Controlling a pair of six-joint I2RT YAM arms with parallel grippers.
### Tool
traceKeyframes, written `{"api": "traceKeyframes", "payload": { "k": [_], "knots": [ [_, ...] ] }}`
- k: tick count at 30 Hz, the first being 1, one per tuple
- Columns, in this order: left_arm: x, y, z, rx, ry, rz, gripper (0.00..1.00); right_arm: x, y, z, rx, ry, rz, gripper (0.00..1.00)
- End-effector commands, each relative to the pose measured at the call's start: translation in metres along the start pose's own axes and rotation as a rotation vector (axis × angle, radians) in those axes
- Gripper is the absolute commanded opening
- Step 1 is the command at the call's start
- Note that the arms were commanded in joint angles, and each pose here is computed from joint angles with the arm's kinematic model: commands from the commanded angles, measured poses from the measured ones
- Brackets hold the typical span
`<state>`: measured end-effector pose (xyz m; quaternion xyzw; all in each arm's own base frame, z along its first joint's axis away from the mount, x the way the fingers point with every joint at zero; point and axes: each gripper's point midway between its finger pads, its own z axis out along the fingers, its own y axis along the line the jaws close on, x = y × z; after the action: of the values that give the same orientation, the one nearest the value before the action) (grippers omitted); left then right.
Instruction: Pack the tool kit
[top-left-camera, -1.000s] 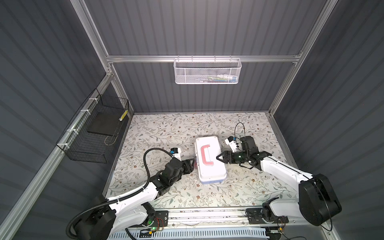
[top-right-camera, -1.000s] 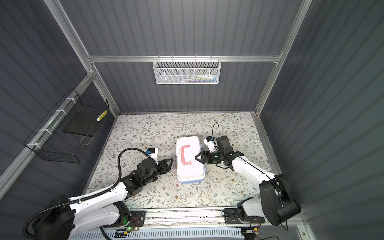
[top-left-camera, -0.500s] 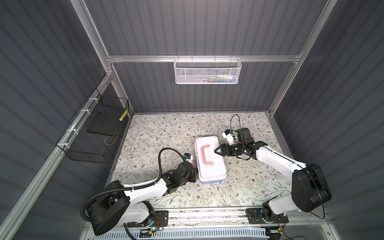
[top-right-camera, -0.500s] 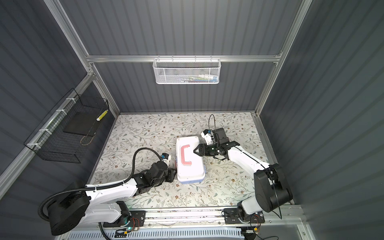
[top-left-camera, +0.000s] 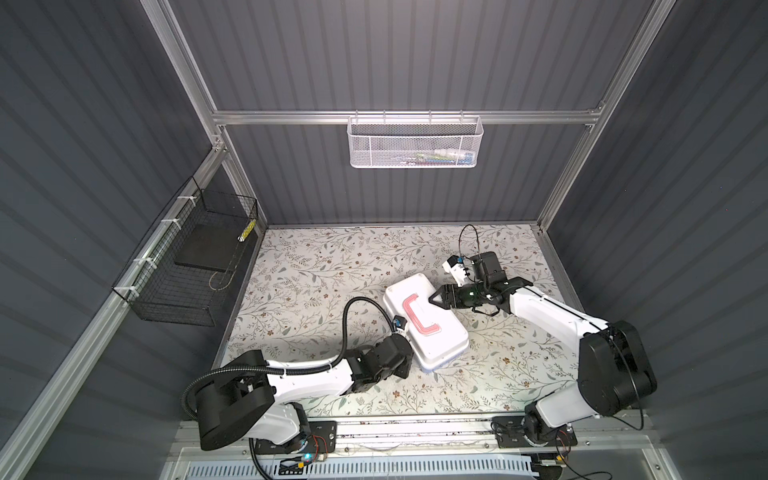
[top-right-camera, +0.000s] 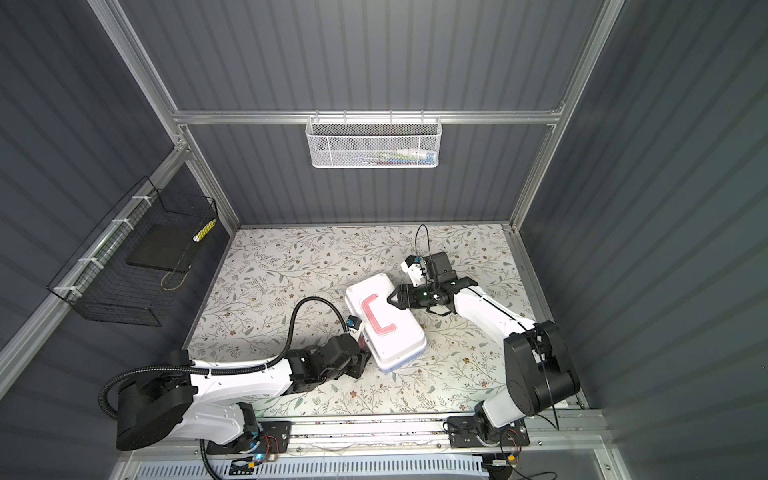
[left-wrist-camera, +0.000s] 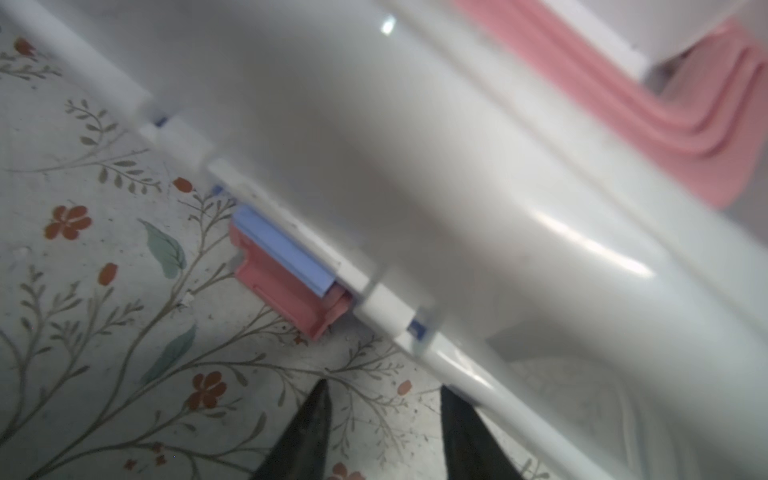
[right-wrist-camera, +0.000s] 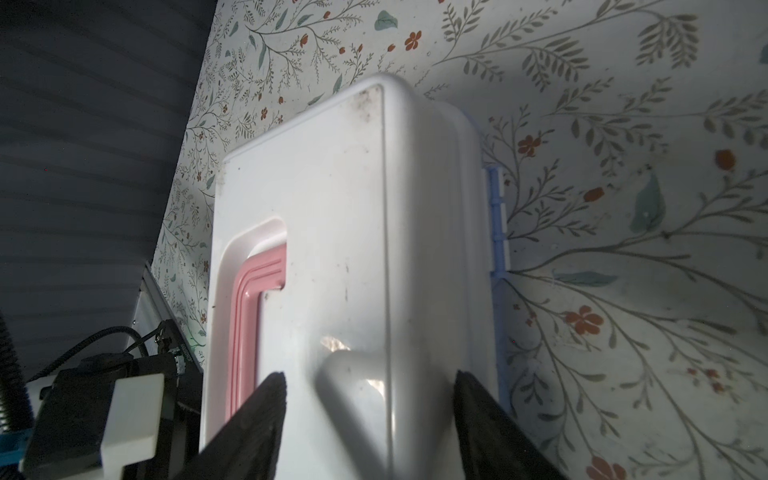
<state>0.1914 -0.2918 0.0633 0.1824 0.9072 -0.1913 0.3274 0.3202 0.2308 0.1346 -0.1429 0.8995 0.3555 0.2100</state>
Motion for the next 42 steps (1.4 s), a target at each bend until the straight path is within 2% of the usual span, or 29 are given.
{"api": "traceKeyframes", "payload": {
  "k": [1,5,8,12,18,26,32,36,42],
  "knots": [
    [-0.016,0.017,-0.008,-0.093,-0.085,0.007,0.58,0.004,0.014,-0.001,-0.053,0.035,-0.02,0.66],
    [-0.011,0.029,-0.004,-0.138,-0.097,0.036,0.69,0.006,0.015,-0.001,-0.056,0.034,-0.015,0.66],
    [-0.011,0.026,0.005,-0.145,-0.095,0.072,0.85,0.009,0.014,-0.001,-0.057,0.038,-0.01,0.66],
    [-0.012,0.019,0.018,-0.145,-0.087,0.112,0.91,0.012,0.014,-0.001,-0.062,0.042,-0.005,0.66],
    [-0.021,0.037,0.021,-0.248,-0.177,0.113,0.93,0.017,0.014,-0.003,-0.066,0.038,0.006,0.66],
    [-0.033,0.069,-0.005,-0.41,-0.261,0.091,0.92,0.023,0.013,-0.003,-0.068,0.039,0.022,0.66],
    [-0.027,0.076,-0.02,-0.398,-0.256,0.044,0.81,0.026,0.013,-0.001,-0.082,0.036,0.035,0.66],
    [-0.025,0.08,-0.024,-0.394,-0.27,0.01,0.78,0.026,0.014,-0.001,-0.088,0.032,0.037,0.66],
    [-0.023,0.075,-0.019,-0.377,-0.249,0.041,0.72,0.031,0.012,0.001,-0.094,0.035,0.052,0.66]
  ]
}}
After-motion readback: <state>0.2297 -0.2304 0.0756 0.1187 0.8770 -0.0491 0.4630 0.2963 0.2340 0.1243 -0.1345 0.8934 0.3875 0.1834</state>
